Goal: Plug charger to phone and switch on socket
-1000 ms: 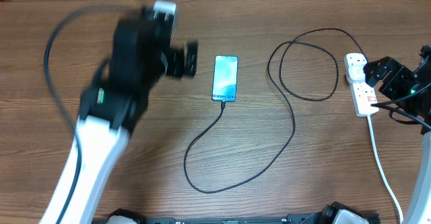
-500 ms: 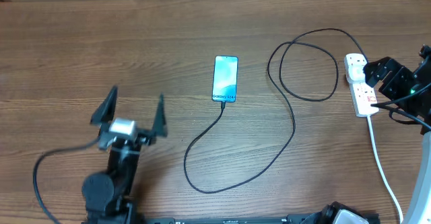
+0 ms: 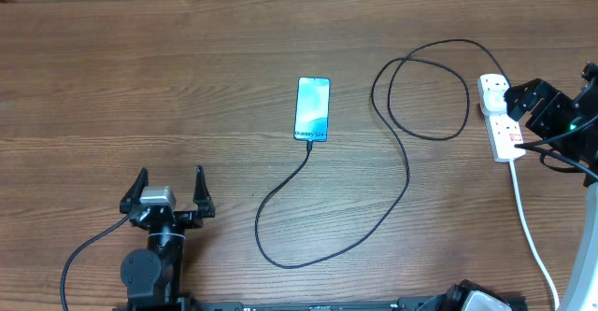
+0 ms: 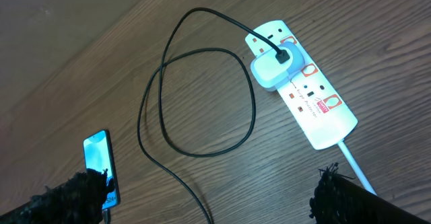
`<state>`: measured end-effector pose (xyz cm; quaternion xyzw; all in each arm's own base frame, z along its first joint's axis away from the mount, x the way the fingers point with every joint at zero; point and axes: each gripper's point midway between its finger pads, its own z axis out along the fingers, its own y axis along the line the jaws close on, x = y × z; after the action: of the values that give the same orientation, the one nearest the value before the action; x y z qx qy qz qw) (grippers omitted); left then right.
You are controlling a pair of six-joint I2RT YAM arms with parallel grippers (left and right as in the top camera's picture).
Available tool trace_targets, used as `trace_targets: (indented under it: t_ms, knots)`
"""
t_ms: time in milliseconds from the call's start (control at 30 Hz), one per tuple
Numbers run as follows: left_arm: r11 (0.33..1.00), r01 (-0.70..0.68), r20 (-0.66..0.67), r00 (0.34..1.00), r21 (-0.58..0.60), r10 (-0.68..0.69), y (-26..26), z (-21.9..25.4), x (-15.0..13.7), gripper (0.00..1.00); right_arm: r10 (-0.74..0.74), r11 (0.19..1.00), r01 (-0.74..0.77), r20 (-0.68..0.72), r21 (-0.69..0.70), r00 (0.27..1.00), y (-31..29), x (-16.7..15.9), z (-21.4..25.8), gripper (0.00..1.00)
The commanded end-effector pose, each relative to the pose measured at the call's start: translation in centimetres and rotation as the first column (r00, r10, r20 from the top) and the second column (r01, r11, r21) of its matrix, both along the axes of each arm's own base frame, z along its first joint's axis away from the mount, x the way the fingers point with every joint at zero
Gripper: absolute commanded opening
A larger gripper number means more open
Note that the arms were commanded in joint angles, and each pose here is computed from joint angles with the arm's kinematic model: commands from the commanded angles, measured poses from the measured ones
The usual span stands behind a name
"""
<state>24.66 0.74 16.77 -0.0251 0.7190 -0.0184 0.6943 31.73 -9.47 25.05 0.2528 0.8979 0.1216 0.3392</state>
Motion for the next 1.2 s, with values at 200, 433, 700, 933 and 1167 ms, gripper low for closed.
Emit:
trace_targets:
  t_ms: [200,433,700,933,1167]
  knots:
    - [0.995,0.0,-0.037,0.999,0.101,0.004,0.16,-1.05,-0.08,0.99,0.0,1.0,0.0,0.004,-0.006,1.0,-0.02,0.03,0.06,1.0]
    - [0.995,0.001,-0.038,0.999,0.101,0.003,0.16,-1.07,-0.07,1.0,0.0,1.0,0.0,0.004,-0.005,1.0,-0.01,0.03,0.06,1.0]
    - [0.995,0.001,-0.038,0.999,0.101,0.003,0.16,-1.06,-0.07,1.0,0.0,1.0,0.0,0.004,-0.005,1.0,-0.01,0.03,0.06,1.0]
    - [0.995,0.001,-0.038,0.999,0.101,0.003,0.16,-1.06,-0.07,1.0,0.0,1.0,0.0,0.004,-0.005,1.0,-0.01,0.03,0.06,1.0]
    - [0.995,0.001,-0.038,0.999,0.101,0.003,0.16,-1.07,-0.07,1.0,0.0,1.0,0.0,0.004,-0.005,1.0,-0.01,0.03,0.06,1.0]
